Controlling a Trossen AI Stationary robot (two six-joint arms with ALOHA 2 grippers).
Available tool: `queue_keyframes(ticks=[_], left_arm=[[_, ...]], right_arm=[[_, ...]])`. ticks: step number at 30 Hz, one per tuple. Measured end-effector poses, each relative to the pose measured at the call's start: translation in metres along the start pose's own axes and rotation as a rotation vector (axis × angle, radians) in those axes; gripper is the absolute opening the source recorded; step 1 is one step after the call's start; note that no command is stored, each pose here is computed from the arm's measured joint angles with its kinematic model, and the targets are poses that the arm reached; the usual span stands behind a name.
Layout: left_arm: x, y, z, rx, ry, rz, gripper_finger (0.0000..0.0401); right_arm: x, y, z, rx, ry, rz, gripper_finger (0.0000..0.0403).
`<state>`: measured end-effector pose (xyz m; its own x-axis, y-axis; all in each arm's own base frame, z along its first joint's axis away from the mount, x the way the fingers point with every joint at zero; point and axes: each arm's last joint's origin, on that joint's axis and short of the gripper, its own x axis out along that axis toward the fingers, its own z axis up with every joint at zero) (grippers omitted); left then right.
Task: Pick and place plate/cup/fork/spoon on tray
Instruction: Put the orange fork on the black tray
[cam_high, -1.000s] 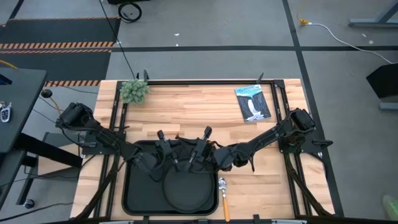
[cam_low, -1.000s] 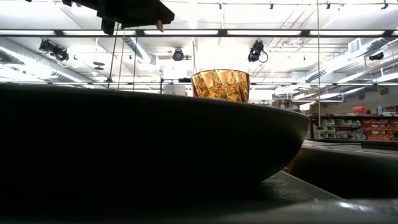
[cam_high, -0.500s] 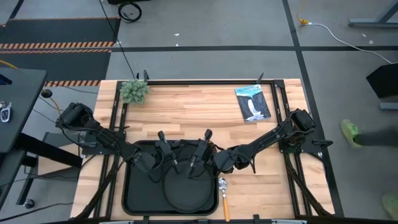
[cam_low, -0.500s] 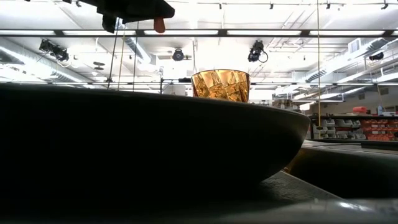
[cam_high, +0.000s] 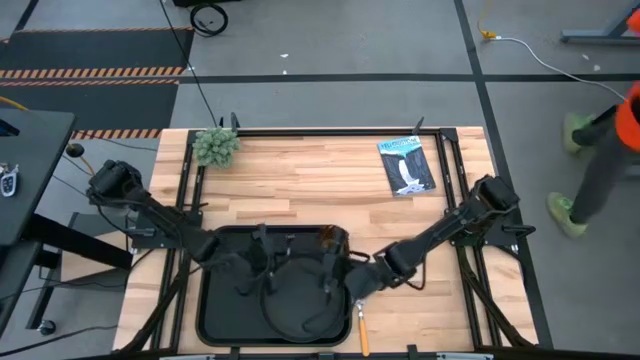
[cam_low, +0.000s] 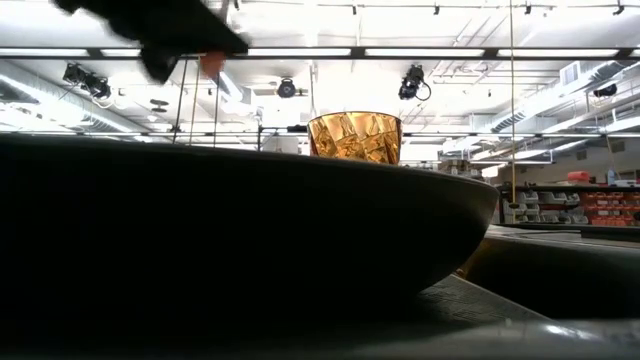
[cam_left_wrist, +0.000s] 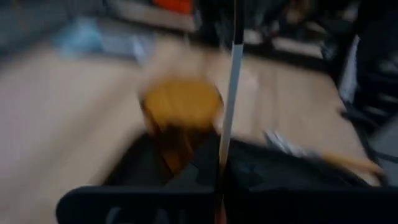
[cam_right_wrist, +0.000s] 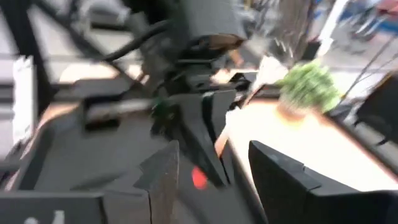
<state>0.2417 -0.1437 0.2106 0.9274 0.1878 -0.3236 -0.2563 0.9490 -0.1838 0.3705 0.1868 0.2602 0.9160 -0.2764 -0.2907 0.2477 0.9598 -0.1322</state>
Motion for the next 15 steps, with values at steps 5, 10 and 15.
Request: queue_keyframes(ticks=[5,10,15], left_arm=[[-0.019,-0.008,-0.026,-0.176,0.219,-0.052,0.0012],[-0.039,-0.014,-0.041,-0.345,0.328,-0.048,0.001],[-0.051,-0.017,-0.051,-0.477,0.395,-0.011,0.0013]], right_arm=[[-0.036,-0.001,0.007,-0.024,0.076,0.031,0.0197],[-0.077,-0.019,0.026,-0.028,0.106,0.056,0.0197],[-0.117,-0.039,0.038,-0.053,0.118,0.044,0.0197]])
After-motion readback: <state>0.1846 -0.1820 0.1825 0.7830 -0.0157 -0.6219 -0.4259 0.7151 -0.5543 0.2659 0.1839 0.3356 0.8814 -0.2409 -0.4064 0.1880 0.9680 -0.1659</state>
